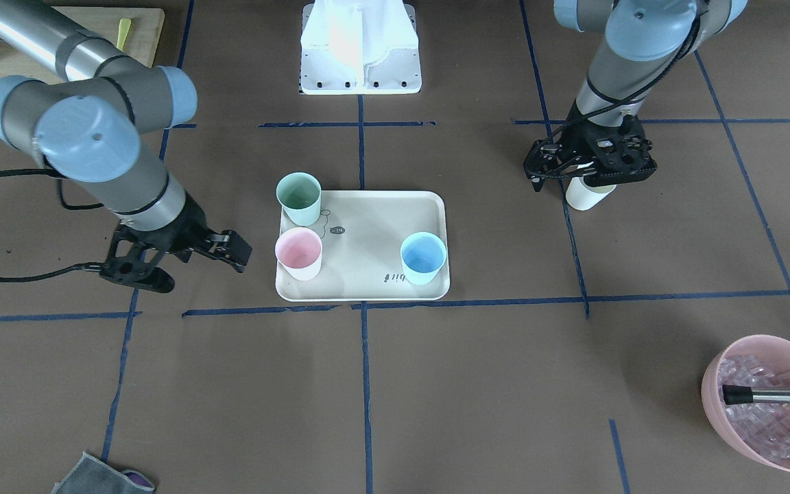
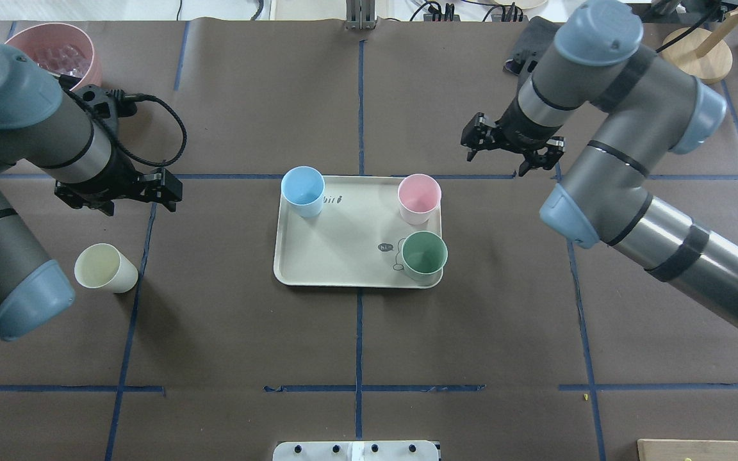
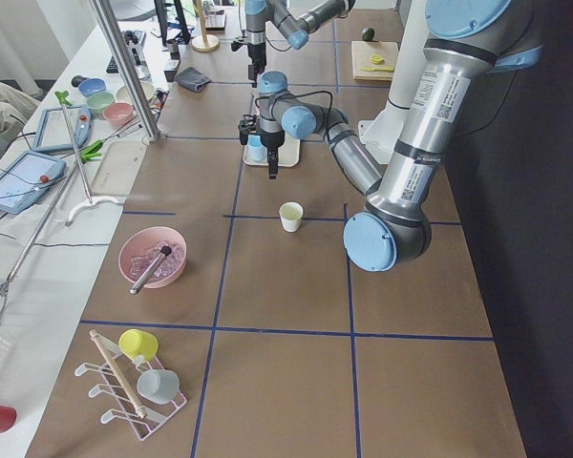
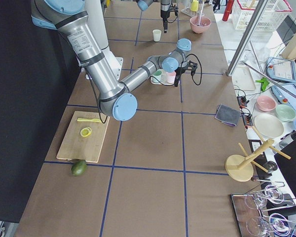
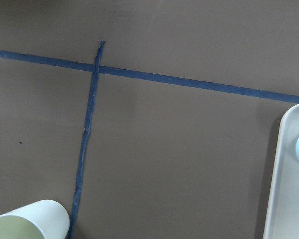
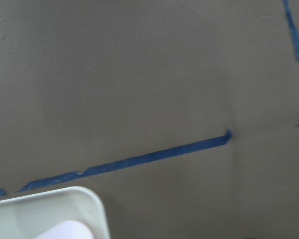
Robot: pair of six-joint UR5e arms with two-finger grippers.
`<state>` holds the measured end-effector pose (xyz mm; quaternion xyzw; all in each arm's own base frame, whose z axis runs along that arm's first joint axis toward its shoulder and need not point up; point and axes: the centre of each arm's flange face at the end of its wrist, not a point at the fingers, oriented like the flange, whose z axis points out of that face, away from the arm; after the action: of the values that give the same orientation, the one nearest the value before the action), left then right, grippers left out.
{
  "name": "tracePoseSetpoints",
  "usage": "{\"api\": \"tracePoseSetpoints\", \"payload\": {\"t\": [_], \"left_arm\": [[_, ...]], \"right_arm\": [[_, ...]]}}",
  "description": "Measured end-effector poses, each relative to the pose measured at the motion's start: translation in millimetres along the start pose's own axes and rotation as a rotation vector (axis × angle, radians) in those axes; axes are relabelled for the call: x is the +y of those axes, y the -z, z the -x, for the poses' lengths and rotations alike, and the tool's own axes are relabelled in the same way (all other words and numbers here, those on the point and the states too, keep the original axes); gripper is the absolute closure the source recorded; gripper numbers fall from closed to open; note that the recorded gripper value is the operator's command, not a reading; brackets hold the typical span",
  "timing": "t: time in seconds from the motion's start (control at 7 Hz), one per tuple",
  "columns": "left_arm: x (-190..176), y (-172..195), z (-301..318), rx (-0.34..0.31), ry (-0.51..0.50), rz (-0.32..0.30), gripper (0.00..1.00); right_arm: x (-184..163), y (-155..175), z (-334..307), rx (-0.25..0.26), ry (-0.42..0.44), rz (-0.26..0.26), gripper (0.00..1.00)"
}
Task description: Place all cups on tray
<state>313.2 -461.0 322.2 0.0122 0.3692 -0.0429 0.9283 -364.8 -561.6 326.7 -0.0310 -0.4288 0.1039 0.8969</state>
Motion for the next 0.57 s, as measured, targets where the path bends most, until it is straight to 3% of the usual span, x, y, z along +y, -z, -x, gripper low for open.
{"api": "tracePoseSetpoints", "payload": {"t": [0.29,0.57], "left_arm": [[17.6,-12.4,74.0,-0.008,-0.048,0.022,0.0],[27.6,-34.0,109.1,0.03,-0.009,0.002,0.0]], "right_arm": [[-20.2,27.2,-112.5,0.012,0.142,0.015,0.0],[-22.7,42.5,-167.3,0.01,0.211,0.023,0.0]]}}
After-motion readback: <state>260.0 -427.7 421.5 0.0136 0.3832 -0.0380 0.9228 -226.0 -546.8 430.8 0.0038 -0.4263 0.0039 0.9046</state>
